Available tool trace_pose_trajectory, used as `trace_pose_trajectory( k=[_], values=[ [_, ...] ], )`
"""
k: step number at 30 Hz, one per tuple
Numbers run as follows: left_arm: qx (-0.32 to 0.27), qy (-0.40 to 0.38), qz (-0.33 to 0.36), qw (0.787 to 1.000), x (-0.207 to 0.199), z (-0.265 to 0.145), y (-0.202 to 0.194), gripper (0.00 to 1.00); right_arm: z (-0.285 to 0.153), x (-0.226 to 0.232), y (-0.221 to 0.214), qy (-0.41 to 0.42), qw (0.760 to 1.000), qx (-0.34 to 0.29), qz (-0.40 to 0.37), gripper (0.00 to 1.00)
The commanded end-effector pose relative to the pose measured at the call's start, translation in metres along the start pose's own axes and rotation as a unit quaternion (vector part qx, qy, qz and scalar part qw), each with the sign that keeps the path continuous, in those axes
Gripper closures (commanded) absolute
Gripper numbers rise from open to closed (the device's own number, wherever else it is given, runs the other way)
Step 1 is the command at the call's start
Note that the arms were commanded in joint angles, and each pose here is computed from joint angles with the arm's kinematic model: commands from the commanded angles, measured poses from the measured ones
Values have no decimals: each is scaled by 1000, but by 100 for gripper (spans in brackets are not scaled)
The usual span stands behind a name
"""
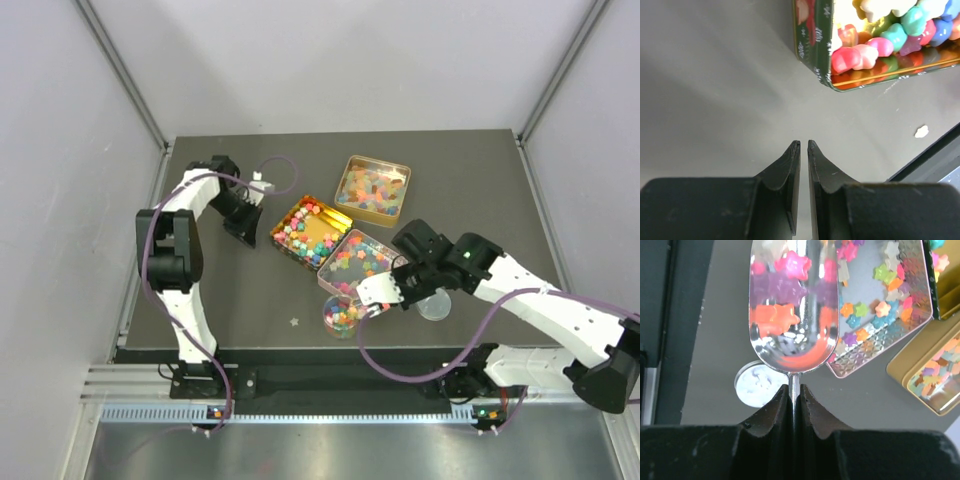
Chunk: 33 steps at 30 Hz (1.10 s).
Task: Pack the candies
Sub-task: Place the fake candies in the packing bottle, then place the spatula at the center of the board.
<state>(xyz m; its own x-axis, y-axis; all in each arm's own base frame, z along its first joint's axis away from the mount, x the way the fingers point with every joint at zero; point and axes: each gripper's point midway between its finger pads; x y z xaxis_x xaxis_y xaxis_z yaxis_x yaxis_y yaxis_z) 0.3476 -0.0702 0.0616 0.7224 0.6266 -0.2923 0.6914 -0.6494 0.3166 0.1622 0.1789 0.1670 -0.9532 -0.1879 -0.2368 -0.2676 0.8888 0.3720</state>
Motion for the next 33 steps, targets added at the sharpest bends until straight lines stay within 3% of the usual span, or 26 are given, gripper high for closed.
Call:
trace_pose_trajectory(
  k=[1,13,20,24,26,27,30,33],
  values=[
    [-57,14,20,998,-7,-19,18,84,-12,-20,9,-33,999,25,-12,100],
    [-80,5,30,996,-10,-22,13,84,-20,-34,25,-42,994,90,-51,100],
    [-98,7,37,994,-17,-38,22,84,-44,-53,22,-86,990,112,-18,100],
    [-123,60,3,991,-14,-61,32,84,-48,-69,-23,-115,981,105,115,100],
    [-138,75,-17,987,-19,-65,31,80,-43,-75,-65,-131,959,89,233,100],
    [-139,71,-45,987,-23,-59,25,78,-48,-78,-98,-151,936,94,303,100],
    [-187,92,-74,975,-28,-66,33,69,-18,-55,-148,-140,900,88,403,100],
    [-208,74,-91,971,-34,-63,41,49,2,-53,-173,-155,881,84,439,100]
  ],
)
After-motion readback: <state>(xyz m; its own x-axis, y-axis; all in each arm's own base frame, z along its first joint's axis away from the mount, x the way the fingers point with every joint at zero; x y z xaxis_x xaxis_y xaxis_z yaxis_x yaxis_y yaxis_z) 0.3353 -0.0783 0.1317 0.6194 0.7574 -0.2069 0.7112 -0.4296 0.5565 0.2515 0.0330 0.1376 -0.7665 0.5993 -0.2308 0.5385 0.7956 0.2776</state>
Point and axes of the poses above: each gripper's point midway between its finger pads, its own z axis out along the fingers, its own x axis along the line the jaws close on, y = z × x, and after that the axes turned 12 degrees about z, right-handed
